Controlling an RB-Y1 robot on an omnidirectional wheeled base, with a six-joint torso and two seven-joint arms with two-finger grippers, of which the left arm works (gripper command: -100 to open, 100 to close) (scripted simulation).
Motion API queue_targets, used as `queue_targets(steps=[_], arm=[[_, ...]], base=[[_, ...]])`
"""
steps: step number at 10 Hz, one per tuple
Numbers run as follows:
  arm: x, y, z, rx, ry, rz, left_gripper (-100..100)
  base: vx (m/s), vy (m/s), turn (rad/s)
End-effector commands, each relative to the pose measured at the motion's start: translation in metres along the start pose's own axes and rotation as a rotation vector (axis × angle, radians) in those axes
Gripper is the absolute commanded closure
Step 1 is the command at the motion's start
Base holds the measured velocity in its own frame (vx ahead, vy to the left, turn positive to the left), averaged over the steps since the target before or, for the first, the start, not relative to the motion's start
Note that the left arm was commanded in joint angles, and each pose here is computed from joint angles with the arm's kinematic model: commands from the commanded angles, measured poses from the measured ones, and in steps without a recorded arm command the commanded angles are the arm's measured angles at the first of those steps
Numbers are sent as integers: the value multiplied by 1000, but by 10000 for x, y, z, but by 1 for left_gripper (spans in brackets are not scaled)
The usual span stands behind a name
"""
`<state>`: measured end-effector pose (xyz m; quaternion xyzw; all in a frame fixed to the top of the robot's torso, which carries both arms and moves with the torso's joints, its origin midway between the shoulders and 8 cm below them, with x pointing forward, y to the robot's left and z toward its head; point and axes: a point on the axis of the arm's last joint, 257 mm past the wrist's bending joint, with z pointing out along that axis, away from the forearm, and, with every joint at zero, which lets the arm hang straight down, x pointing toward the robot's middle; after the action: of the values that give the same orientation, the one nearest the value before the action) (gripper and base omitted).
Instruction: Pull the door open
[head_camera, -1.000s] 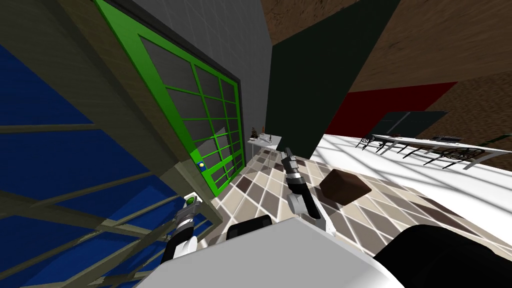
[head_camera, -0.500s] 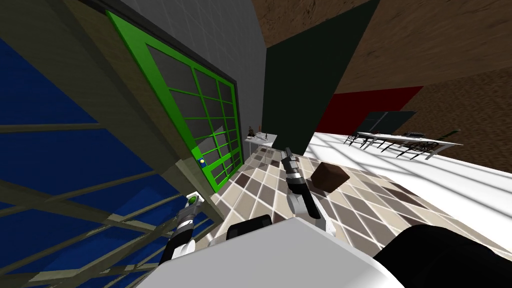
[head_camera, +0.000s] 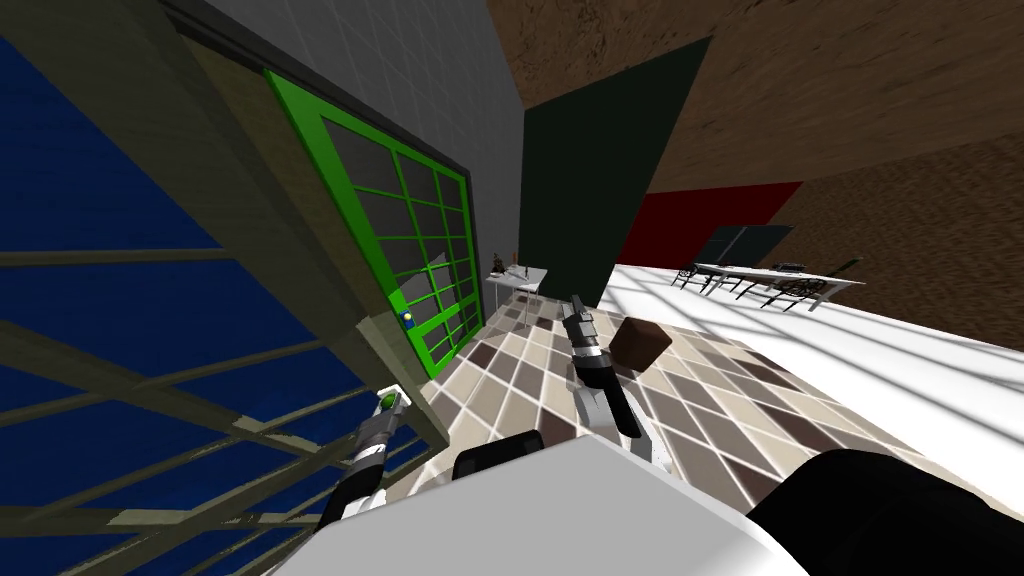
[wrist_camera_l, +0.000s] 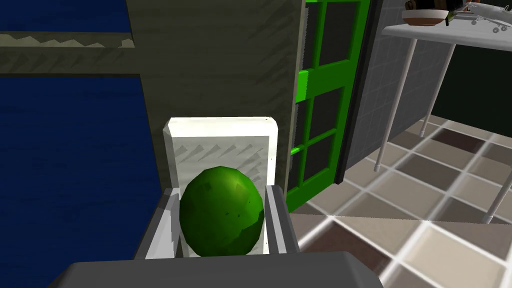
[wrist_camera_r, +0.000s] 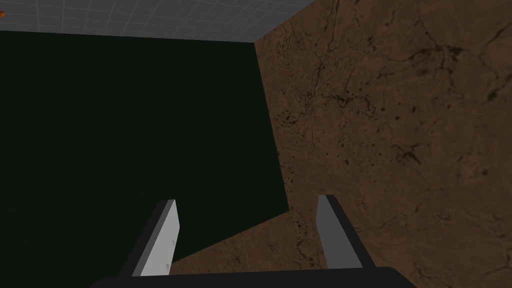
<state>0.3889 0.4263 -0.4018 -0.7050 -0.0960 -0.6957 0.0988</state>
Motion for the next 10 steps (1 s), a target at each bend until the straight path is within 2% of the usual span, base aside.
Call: queue_targets(steps=[1, 2, 8, 9, 10], arm=[[11, 24, -33, -25, 4, 1, 100], [14, 31, -43, -32, 5, 1, 100], [36, 144, -212, -140, 13, -4, 100], [17, 149, -199, -130, 7, -1, 100], [-3, 152, -276, -151, 4, -2, 100]], base=[[-148, 27, -74], [-200, 53, -90], [-219, 30, -84], [-99, 15, -29], [-127, 24, -102]])
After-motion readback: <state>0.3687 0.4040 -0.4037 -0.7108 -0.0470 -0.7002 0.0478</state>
